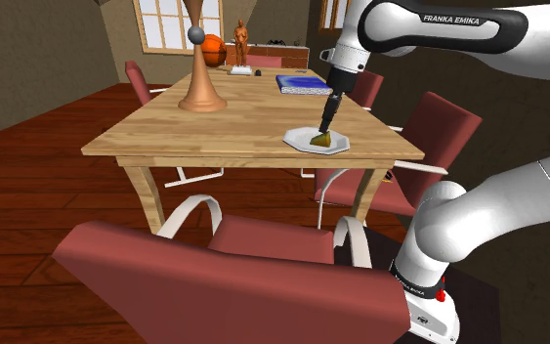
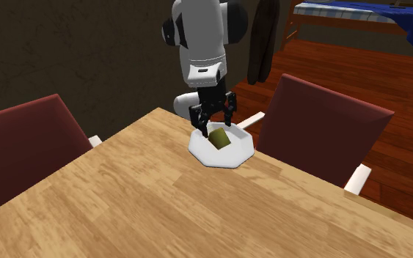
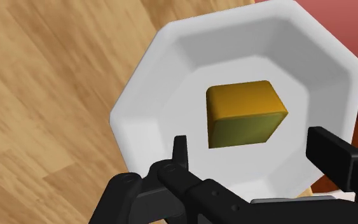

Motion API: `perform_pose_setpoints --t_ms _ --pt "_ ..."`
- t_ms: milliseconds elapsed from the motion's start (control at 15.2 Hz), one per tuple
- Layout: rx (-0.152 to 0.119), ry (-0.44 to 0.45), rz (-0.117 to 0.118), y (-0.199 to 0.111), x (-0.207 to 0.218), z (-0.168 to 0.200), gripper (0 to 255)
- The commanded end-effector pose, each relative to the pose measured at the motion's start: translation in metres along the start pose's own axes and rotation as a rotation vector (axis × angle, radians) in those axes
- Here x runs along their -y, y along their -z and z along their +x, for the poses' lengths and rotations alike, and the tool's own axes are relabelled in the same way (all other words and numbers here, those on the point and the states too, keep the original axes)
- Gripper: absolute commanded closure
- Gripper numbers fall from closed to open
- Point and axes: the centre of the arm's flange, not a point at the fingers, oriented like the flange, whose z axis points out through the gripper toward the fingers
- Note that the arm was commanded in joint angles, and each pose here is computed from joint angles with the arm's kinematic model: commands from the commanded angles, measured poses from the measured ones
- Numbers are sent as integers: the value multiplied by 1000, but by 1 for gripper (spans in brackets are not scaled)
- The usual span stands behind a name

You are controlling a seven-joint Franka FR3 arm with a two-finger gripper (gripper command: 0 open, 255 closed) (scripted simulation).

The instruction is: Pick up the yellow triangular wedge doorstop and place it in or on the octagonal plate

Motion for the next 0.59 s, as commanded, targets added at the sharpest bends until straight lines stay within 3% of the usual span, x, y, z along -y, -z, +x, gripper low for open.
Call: perform_pose_setpoints --t_ms 0,198,462,528 --pt "0 0 0 0 0 0 0" --pt "0 0 0 0 0 0 0" --pt "0 0 0 50 0 0 0" --pt "0 0 0 50 0 0 0"
